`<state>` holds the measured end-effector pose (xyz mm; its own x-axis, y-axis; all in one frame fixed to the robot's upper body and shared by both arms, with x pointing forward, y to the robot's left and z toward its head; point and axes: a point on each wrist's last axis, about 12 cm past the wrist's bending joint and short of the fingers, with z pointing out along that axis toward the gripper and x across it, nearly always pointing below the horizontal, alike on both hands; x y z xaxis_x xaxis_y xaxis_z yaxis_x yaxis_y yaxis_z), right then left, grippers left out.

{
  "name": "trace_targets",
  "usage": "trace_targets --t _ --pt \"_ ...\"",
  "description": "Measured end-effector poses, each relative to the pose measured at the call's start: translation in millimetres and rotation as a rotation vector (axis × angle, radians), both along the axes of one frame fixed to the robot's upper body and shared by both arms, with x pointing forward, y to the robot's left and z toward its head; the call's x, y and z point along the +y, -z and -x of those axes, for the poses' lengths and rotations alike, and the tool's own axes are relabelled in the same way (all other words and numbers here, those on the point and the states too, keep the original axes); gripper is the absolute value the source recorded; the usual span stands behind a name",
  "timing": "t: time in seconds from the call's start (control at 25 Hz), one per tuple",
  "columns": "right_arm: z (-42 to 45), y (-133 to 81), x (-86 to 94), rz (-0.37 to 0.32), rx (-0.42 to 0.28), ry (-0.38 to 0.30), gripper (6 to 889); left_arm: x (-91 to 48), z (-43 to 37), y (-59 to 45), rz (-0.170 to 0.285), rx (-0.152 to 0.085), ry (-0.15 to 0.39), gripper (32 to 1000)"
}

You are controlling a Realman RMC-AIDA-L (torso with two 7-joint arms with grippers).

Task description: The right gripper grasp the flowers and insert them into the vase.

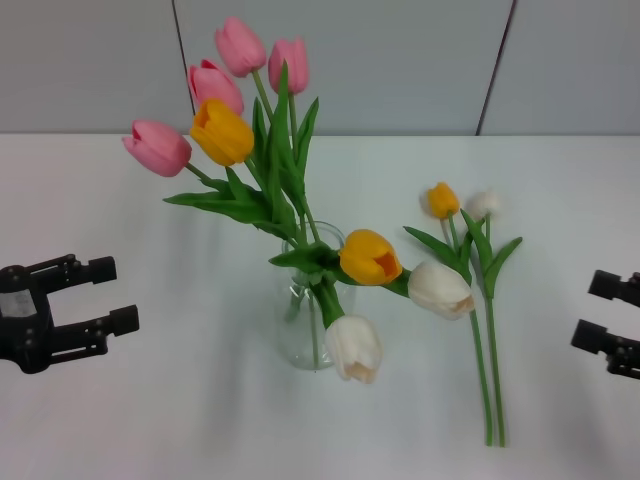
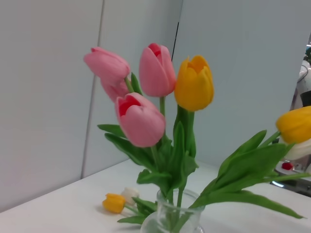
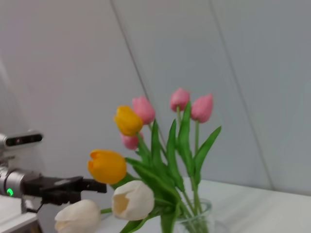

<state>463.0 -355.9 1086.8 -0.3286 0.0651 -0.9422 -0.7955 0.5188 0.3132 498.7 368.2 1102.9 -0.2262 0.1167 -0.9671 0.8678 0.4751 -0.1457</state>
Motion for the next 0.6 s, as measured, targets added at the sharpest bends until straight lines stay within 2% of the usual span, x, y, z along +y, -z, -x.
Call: trace_targets --t 0.2,0.36,0.6 --pt "-8.0 -3 7.7 0.011 -0.010 -0.032 866 -2.9 -0.5 -1.4 0.010 0.000 0.015 798" --pt "-8.0 -3 8.1 0.013 -0.012 -0.034 867 -4.8 -3.3 -3.6 0.015 -0.004 0.020 799" --pt "-5.8 3 13.8 0.017 -0.020 -0.030 867 -9.0 -10.8 -10.2 0.038 0.004 0.030 799"
